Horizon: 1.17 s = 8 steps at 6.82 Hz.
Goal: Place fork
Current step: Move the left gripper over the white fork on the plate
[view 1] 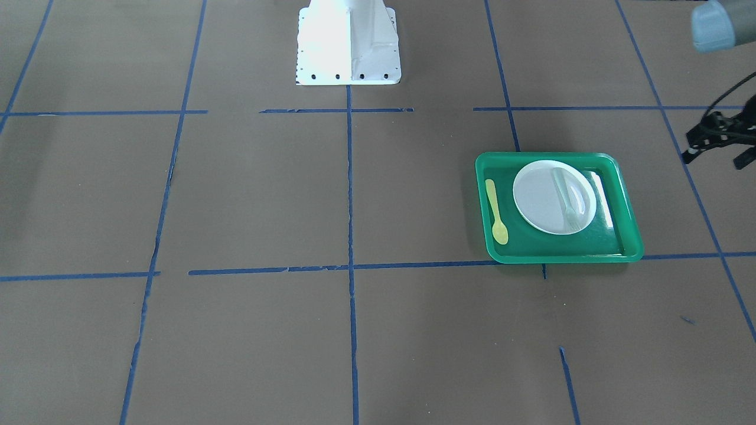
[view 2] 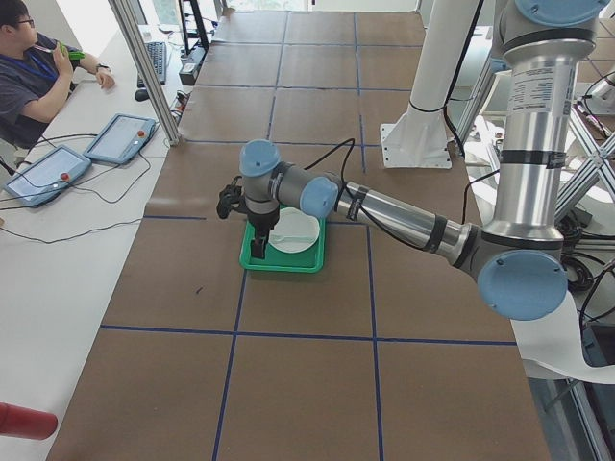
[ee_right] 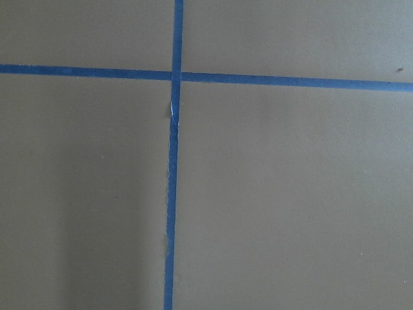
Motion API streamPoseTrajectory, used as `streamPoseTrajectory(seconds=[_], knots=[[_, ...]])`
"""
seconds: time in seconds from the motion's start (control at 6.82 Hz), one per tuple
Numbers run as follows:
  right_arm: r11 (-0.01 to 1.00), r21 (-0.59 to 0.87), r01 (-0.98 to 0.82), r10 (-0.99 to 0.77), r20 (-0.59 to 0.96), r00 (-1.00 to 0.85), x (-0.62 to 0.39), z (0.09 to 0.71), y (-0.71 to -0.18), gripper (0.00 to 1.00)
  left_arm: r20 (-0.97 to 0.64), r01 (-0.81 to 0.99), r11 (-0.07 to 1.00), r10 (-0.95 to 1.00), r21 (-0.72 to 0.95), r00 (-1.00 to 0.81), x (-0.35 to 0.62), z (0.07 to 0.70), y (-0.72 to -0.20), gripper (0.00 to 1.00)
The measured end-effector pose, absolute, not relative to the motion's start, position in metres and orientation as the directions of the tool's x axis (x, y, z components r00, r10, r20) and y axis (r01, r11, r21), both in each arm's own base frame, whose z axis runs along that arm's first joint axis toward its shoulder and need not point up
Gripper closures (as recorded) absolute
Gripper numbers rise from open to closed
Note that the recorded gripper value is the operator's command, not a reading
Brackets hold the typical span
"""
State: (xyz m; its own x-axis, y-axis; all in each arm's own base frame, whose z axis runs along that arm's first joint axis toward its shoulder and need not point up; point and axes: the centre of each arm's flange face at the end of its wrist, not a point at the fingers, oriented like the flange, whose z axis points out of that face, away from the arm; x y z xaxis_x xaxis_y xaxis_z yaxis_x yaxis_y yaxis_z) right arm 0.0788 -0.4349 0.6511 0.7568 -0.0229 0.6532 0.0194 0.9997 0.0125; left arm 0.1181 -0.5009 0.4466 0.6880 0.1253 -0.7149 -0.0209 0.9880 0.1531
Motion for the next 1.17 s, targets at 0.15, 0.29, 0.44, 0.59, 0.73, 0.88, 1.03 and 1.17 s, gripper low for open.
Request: streamPoseTrajectory(seconds=[0.15,0.29,0.44,0.59,0.73,0.88,1.03,1.17], knots=[[1.000,0.013,0.020,-0.023,0.653,0.757,0.079,0.651,-0.435,0.00,-0.724,-0.002,0.994,0.082,0.111,0.685,0.169,0.420,-0.496,0.00],[1.000,0.013,0.020,-0.023,0.653,0.757,0.079,0.651,-0.435,0.00,-0.720,0.009,0.997,0.047,0.074,0.693,0.213,0.416,-0.490,0.00],[1.000,0.013,0.020,-0.023,0.653,0.757,0.079,0.651,-0.435,0.00,-0.714,0.031,0.998,0.022,0.062,0.700,0.245,0.428,-0.491,0.00],[1.000,0.013,0.020,-0.024,0.653,0.757,0.079,0.651,-0.435,0.00,-0.723,0.056,0.997,-0.001,0.053,0.691,0.269,0.451,-0.494,0.00],[1.000,0.013,0.020,-0.024,0.653,0.757,0.079,0.651,-0.435,0.00,-0.729,0.064,0.997,-0.013,0.043,0.684,0.287,0.472,-0.494,0.00],[1.000,0.013,0.020,-0.024,0.653,0.757,0.079,0.651,-0.435,0.00,-0.728,0.053,0.998,-0.014,0.031,0.686,0.301,0.487,-0.490,0.00],[1.000,0.013,0.020,-0.024,0.653,0.757,0.079,0.651,-0.435,0.00,-0.724,0.038,0.999,-0.010,0.023,0.689,0.311,0.495,-0.485,0.00],[1.000,0.013,0.020,-0.024,0.653,0.757,0.079,0.651,-0.435,0.00,-0.720,0.022,1.000,-0.004,0.015,0.694,0.320,0.501,-0.481,0.00]])
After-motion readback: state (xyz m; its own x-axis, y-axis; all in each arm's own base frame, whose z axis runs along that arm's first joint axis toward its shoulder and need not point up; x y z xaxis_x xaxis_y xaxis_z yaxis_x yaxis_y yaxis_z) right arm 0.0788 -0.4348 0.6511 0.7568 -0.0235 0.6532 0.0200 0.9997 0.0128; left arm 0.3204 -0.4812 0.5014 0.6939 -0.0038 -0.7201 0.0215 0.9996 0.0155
